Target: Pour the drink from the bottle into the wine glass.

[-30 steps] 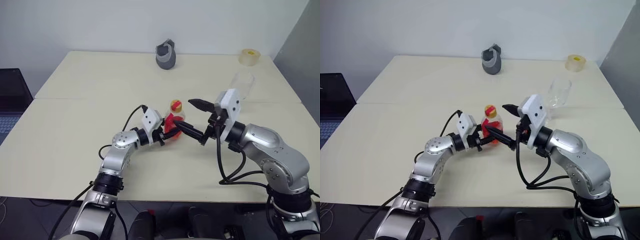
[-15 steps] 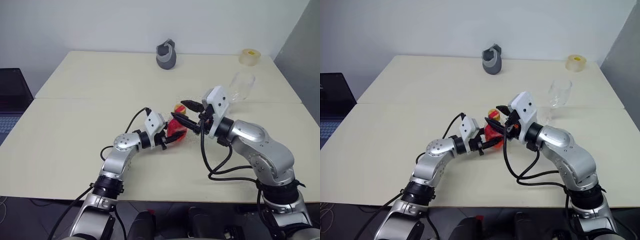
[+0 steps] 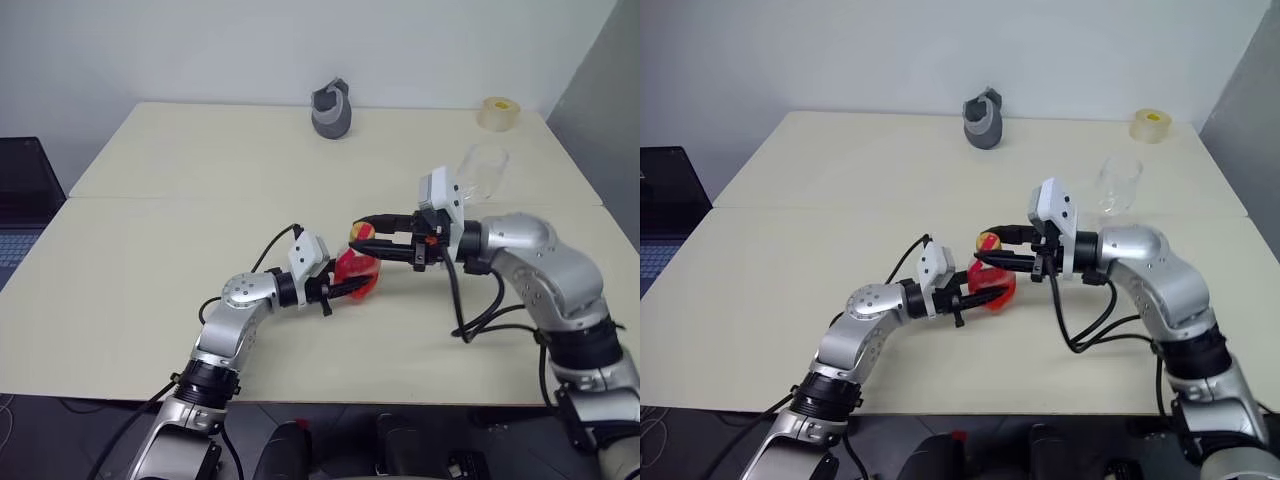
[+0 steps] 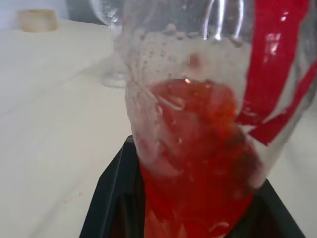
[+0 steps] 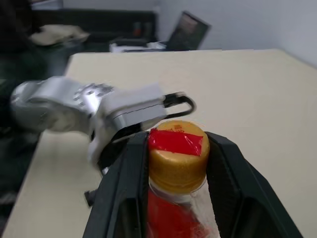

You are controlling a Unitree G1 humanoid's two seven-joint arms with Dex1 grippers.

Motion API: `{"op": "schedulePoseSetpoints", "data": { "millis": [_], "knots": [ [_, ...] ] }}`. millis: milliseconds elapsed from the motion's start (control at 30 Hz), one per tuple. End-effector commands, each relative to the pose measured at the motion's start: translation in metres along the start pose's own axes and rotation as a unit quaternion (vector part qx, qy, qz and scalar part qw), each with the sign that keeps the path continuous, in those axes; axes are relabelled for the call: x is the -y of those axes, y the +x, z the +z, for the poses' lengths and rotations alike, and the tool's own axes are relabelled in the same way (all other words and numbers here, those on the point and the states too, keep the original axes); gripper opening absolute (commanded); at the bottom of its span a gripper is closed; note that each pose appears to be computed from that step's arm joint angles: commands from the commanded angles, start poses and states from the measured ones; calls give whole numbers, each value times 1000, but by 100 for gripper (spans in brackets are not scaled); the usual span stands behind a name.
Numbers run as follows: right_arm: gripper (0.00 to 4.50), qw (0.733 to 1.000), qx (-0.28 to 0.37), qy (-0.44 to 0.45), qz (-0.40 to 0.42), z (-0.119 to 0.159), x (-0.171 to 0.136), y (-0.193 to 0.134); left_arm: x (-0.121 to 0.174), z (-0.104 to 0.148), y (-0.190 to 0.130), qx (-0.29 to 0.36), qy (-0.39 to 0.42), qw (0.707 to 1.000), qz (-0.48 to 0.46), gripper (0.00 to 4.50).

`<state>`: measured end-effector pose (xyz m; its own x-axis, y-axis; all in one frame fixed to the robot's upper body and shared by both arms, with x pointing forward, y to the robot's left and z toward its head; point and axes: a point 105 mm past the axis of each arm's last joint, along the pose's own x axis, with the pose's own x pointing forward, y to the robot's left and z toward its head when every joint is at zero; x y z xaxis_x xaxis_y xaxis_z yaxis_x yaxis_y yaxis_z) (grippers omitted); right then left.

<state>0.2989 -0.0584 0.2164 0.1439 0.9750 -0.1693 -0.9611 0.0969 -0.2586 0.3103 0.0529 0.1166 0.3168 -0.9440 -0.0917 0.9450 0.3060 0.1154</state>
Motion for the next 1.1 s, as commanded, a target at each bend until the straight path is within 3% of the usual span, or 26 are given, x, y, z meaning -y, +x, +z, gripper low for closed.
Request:
{"op": "schedulePoseSetpoints", "data": {
  "millis": [33,200,400,533,733,933,1100],
  "knots": [
    [128,999,-26,-30,11,-1,15,-8,16,23,1,35,26,998,-51,122],
    [128,1000,0,-15,11,9,10,-11,6,21,2,37,26,999,-10,109],
    [340,996,52,-3,-76,26,-5,-21,-9,18,2,38,28,997,54,100],
    [341,975,84,0,-207,29,-15,-23,-17,17,6,46,23,994,97,91],
    [341,937,113,12,-330,24,-24,-5,-9,19,20,52,20,996,74,90],
    [341,918,113,17,-380,18,-16,0,-1,20,31,43,38,998,32,90],
    [341,919,105,25,-379,13,-16,1,-1,19,31,41,44,998,29,86]
  ]
}}
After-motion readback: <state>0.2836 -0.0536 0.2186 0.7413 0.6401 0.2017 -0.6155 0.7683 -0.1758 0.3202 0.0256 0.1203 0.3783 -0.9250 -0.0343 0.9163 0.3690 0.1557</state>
